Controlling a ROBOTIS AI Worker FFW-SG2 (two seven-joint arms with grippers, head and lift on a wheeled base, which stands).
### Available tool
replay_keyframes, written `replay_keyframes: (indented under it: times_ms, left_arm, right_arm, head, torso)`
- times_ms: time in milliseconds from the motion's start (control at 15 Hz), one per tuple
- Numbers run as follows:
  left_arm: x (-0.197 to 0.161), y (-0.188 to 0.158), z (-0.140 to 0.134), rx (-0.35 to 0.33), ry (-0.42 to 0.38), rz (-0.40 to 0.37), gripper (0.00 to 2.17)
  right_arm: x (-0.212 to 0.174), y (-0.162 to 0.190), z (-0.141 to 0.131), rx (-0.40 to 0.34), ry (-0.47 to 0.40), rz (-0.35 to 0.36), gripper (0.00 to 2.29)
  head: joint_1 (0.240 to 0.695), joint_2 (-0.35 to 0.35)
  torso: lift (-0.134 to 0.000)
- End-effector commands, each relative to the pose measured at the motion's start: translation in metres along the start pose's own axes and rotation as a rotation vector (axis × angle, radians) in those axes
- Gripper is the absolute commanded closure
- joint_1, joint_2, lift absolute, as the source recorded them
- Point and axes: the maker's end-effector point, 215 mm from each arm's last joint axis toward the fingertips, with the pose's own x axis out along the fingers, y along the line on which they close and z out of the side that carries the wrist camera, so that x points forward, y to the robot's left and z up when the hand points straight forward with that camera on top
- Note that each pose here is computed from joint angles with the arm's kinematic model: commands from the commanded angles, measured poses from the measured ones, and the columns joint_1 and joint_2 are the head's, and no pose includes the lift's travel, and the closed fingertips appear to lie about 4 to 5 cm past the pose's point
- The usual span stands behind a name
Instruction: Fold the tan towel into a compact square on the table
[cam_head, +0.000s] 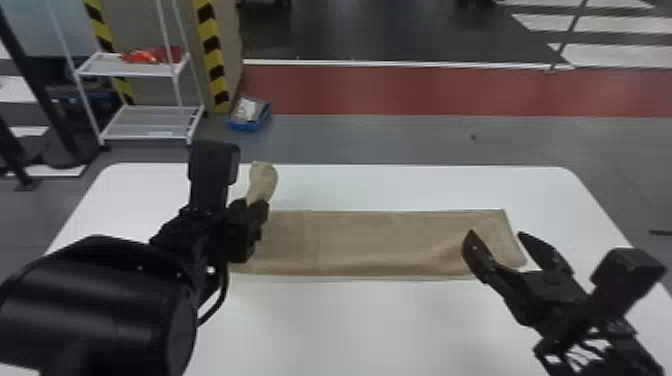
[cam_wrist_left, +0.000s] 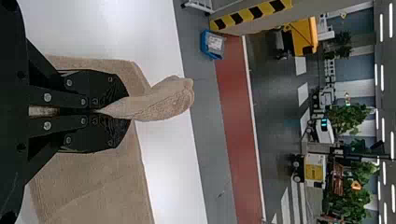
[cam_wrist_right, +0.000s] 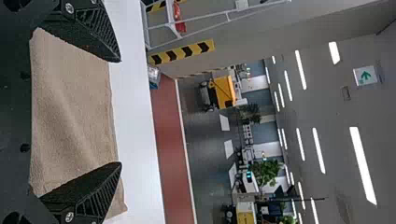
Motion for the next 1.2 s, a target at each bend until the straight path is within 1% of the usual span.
replay_keyframes:
  times_ms: [0, 67, 133, 200, 267, 400, 467, 533, 600, 667, 733, 800, 1000, 1133]
  left_arm:
    - [0.015, -0.042, -0.026, 0.102, 0.061, 0.025, 1.70]
    - [0.022, -0.059, -0.038, 0.150, 0.086, 0.045, 1.70]
    - [0.029, -0.075, -0.050, 0.195, 0.104, 0.043, 1.70]
    - [0.039, -0.095, -0.050, 0.231, 0.078, 0.029, 1.66]
    - [0.049, -0.104, -0.051, 0.251, 0.054, 0.024, 1.64]
    - [0.057, -0.117, -0.044, 0.247, -0.002, 0.008, 1.64]
    - [0.056, -0.125, -0.035, 0.236, -0.038, 0.000, 1.46]
    - [0.053, -0.132, -0.028, 0.220, -0.084, -0.013, 0.81]
    - [0.049, -0.141, -0.023, 0.199, -0.129, -0.037, 0.00]
    - [0.046, -0.140, -0.026, 0.179, -0.147, -0.039, 0.00]
    - [0.046, -0.134, -0.032, 0.162, -0.145, -0.032, 0.00]
    - [0.046, -0.122, -0.034, 0.133, -0.166, -0.016, 0.03]
    - [0.039, -0.083, -0.033, 0.025, -0.295, 0.028, 0.03]
    - [0.035, -0.052, -0.040, -0.020, -0.320, 0.074, 0.03]
  right_arm:
    - [0.020, -0.024, 0.002, 0.039, -0.002, -0.017, 0.10]
    - [0.029, -0.032, 0.002, 0.052, -0.001, -0.016, 0.10]
    - [0.032, -0.037, 0.001, 0.064, -0.002, -0.019, 0.10]
    - [0.032, -0.051, -0.001, 0.068, -0.001, -0.042, 0.10]
    - [0.031, -0.059, -0.003, 0.079, -0.001, -0.053, 0.10]
    - [0.031, -0.061, -0.006, 0.085, -0.001, -0.054, 0.10]
    - [0.032, -0.059, -0.006, 0.085, 0.000, -0.051, 0.10]
    - [0.034, -0.057, -0.005, 0.083, 0.000, -0.047, 0.10]
    - [0.036, -0.052, -0.005, 0.083, -0.002, -0.040, 0.10]
    - [0.038, -0.045, -0.005, 0.083, -0.001, -0.029, 0.10]
    - [0.039, -0.041, -0.004, 0.082, -0.003, -0.022, 0.10]
    - [0.040, -0.035, -0.005, 0.080, 0.001, -0.011, 0.10]
    - [0.043, -0.026, -0.006, 0.077, 0.007, 0.008, 0.10]
    - [0.047, -0.014, -0.008, 0.074, 0.015, 0.024, 0.10]
  head:
    - [0.695, -0.126]
    - [0.695, -0.144]
    - [0.695, -0.161]
    - [0.695, -0.193]
    - [0.695, -0.216]
    - [0.695, -0.259]
    - [0.695, -0.275]
    - [0.695, -0.291]
    - [0.695, -0.296]
    - [0.695, -0.303]
    - [0.695, -0.308]
    - [0.695, -0.309]
    - [0.695, -0.275]
    - [0.695, -0.249]
  torso:
    - [-0.110]
    - [-0.110]
    - [-0.110]
    - [-0.110]
    - [-0.110]
    - [-0.110]
    - [-0.110]
    - [-0.110]
    - [-0.110]
    - [-0.110]
    - [-0.110]
    - [-0.110]
    - [-0.110]
    - [-0.110]
